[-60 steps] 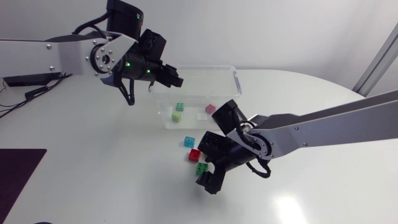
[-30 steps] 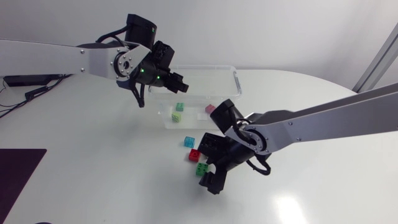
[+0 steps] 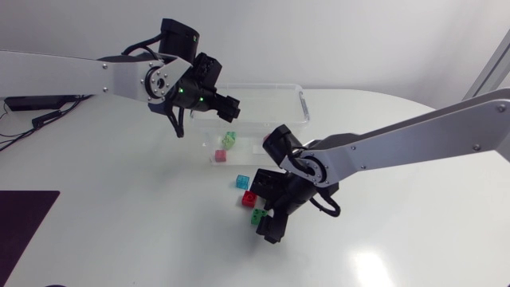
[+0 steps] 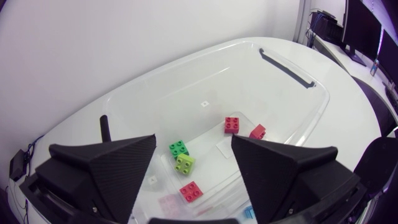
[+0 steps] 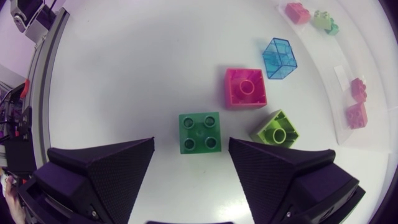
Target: Place the duplo bricks in the container
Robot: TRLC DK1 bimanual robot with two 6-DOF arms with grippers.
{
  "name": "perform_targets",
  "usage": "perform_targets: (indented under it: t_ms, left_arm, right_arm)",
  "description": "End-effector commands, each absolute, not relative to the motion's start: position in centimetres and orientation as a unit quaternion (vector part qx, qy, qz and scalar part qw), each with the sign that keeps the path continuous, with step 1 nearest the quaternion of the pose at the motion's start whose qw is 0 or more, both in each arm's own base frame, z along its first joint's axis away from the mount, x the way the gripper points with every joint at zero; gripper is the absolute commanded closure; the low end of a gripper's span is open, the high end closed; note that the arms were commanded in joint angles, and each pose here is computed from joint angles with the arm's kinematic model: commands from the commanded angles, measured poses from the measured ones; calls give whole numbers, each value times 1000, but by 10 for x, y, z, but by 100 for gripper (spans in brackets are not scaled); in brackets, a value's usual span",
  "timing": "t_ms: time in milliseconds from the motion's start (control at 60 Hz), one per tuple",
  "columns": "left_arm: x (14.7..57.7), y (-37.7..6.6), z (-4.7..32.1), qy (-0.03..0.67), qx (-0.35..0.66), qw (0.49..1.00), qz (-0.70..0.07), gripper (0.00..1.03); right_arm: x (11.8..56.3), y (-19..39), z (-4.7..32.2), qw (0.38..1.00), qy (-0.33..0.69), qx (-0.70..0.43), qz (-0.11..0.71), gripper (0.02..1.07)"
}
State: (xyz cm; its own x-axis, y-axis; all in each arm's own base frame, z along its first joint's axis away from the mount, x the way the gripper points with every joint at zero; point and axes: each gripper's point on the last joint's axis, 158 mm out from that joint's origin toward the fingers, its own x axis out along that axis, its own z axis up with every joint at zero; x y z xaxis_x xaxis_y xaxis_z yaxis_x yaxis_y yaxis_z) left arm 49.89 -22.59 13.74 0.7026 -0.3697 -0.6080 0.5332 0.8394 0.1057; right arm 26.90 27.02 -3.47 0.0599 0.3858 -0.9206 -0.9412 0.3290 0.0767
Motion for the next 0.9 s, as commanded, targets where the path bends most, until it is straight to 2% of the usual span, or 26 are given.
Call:
perform_targets:
  t_ms: [0,83,167,250,583,883]
  left_arm:
    - [495,-220,134,301,137,911,-247,9]
    - [491,-218,145,292,135,914,-246,8]
    - [486,-216,155,284,135,917,-246,8]
    - [480,-214,164,278,134,919,-246,8]
    - [451,-190,189,264,138,924,-238,8]
    - [409,-183,177,288,149,912,-251,7]
  right_arm:
    - [272,267,-43,656,480,-305,497,31]
    - [271,267,-46,652,484,-310,494,41]
    - [273,268,-46,654,483,-313,491,61]
    - [274,267,-46,656,481,-314,489,74]
    - [269,261,-19,678,458,-312,482,76]
    - [269,242,34,724,424,-298,454,76]
